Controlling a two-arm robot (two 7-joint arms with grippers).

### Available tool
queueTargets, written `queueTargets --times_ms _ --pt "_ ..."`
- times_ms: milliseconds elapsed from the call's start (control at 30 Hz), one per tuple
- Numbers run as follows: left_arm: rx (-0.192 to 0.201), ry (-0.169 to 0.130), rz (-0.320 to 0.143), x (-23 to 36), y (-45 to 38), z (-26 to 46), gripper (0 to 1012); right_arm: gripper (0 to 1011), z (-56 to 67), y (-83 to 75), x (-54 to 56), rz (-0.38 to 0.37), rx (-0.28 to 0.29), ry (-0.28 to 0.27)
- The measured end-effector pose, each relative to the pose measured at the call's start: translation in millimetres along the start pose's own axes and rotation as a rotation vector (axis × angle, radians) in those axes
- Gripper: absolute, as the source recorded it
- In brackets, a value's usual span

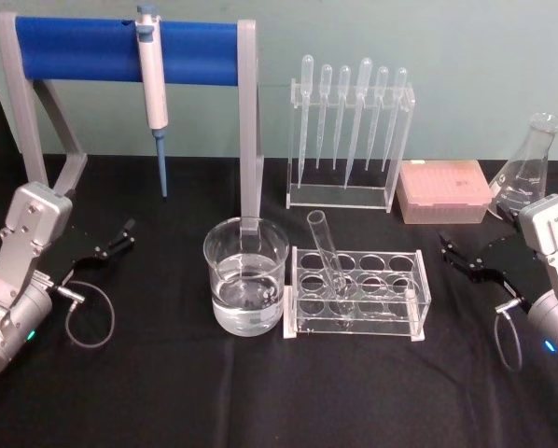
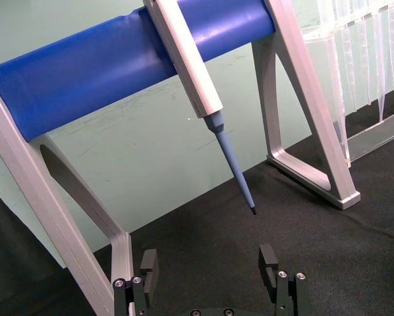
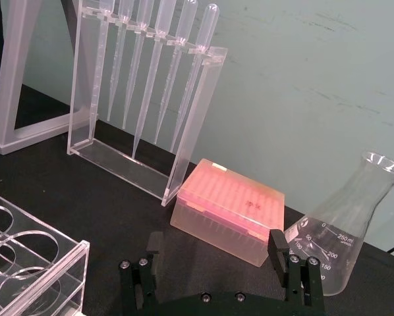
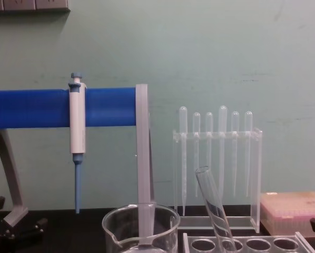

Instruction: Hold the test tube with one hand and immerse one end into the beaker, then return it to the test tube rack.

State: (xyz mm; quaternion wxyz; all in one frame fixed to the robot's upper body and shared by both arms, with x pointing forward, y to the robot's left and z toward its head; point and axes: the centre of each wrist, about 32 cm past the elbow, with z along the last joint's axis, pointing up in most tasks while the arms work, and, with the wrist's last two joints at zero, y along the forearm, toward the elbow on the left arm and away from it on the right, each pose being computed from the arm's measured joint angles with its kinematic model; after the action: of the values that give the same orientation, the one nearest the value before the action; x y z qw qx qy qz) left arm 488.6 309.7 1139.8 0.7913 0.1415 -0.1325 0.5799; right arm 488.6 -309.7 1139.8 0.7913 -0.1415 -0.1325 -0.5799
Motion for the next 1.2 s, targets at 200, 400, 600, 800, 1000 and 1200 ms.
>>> queueTargets --times_ms 200,400,600,800,1000,1200 --pt "0.0 0.0 0.0 0.0 0.0 0.0 1000 1003 0.0 0.0 0.0 0.0 0.0 0.0" --pt "0.0 0.0 0.0 0.0 0.0 0.0 1000 1002 0.0 0.0 0.0 0.0 0.0 0.0" --pt "0.0 0.0 0.0 0.0 0.0 0.0 1000 1003 0.0 0.0 0.0 0.0 0.0 0.0" --pt "0.0 0.0 0.0 0.0 0.0 0.0 1000 1003 0.0 0.0 0.0 0.0 0.0 0.0" --pt "0.0 0.0 0.0 0.0 0.0 0.0 1000 1003 0.0 0.0 0.0 0.0 0.0 0.0" --pt "0.0 0.0 0.0 0.0 0.0 0.0 1000 1003 3.9 -9.0 1.4 -0.007 0.005 -0.01"
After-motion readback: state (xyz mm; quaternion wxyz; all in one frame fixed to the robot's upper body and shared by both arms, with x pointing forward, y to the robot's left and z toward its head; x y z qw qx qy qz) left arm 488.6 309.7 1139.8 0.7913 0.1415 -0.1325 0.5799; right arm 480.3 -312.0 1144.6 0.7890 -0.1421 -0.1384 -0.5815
